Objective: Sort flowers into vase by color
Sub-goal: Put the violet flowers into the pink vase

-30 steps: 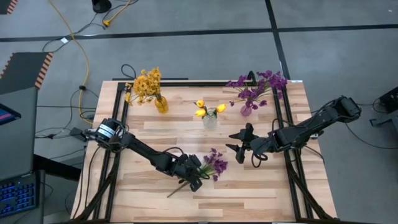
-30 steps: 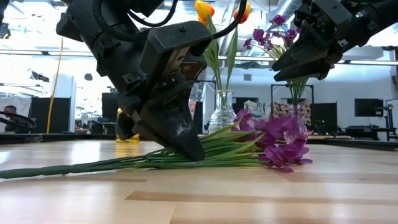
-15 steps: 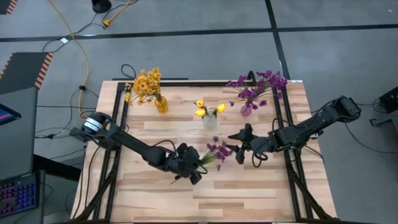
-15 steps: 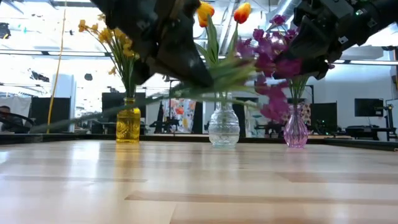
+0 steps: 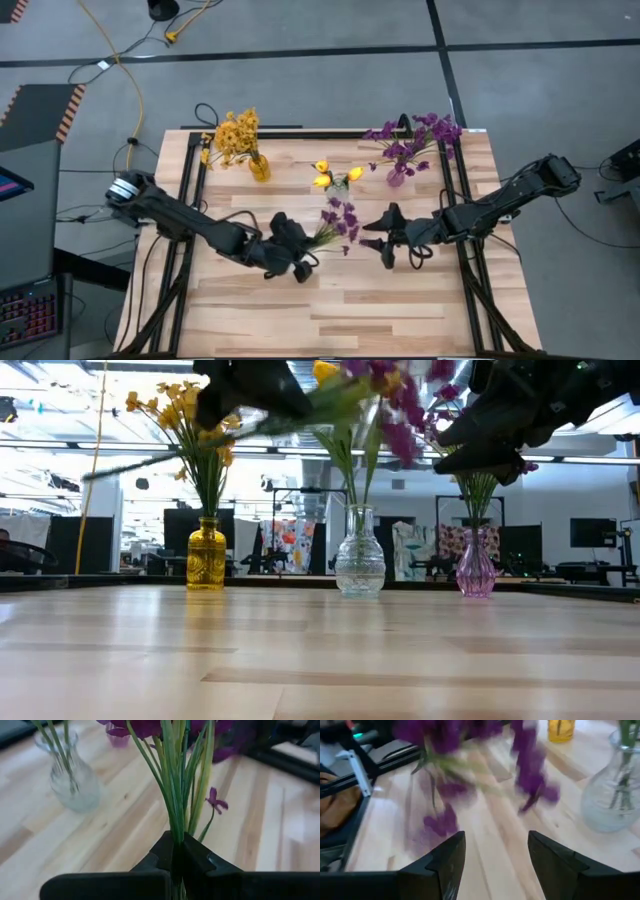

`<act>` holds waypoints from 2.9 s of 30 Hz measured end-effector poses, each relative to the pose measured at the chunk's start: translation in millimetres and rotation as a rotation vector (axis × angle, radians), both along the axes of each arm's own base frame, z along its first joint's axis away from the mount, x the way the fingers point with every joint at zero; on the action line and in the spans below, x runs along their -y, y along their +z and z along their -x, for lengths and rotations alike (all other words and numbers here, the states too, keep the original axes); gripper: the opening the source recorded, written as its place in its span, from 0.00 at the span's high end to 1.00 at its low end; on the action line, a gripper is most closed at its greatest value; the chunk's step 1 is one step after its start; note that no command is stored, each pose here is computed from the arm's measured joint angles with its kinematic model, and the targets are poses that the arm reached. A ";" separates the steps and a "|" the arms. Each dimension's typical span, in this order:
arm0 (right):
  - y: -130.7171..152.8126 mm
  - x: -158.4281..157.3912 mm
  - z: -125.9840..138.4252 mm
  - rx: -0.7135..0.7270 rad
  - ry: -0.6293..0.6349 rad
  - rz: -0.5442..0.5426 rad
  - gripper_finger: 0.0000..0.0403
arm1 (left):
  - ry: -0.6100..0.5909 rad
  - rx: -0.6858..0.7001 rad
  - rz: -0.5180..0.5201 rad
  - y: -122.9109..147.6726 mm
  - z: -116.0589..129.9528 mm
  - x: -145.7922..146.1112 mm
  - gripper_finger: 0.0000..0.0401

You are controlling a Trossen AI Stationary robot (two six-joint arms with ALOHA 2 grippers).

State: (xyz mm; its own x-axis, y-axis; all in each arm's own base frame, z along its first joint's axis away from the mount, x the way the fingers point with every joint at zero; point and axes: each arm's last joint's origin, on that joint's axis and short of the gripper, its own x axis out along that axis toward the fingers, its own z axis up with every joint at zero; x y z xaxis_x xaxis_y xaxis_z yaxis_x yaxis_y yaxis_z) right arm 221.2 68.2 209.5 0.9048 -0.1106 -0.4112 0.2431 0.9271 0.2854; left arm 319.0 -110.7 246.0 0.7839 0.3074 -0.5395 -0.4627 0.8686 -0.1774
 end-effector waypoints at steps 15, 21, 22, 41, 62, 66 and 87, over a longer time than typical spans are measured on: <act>5.1 -4.5 -2.4 0.047 0.086 -0.121 0.40 | -0.029 0.208 -0.139 48.2 9.0 -5.0 1.00; 14.6 -5.8 -5.7 0.145 0.119 -0.077 0.40 | -0.035 0.291 -0.238 58.5 2.9 -3.4 1.00; 16.4 -5.9 -6.2 0.164 0.126 -0.066 0.40 | -0.037 0.309 -0.253 60.8 2.0 -3.2 1.00; 61.2 -6.1 -8.0 0.598 0.173 0.240 0.40 | -0.179 0.602 -0.340 89.7 -12.2 -12.1 1.00; 62.9 -3.7 -8.6 0.615 0.186 0.293 0.40 | -0.193 0.730 -0.359 75.4 -38.1 -25.7 1.00; 65.3 -1.6 -8.6 0.639 0.172 0.290 0.40 | -0.193 0.735 -0.360 71.6 -40.9 -24.7 1.00; 67.7 -1.3 -8.9 0.651 0.172 0.288 0.40 | -0.199 0.708 -0.385 48.2 -87.4 -24.5 1.00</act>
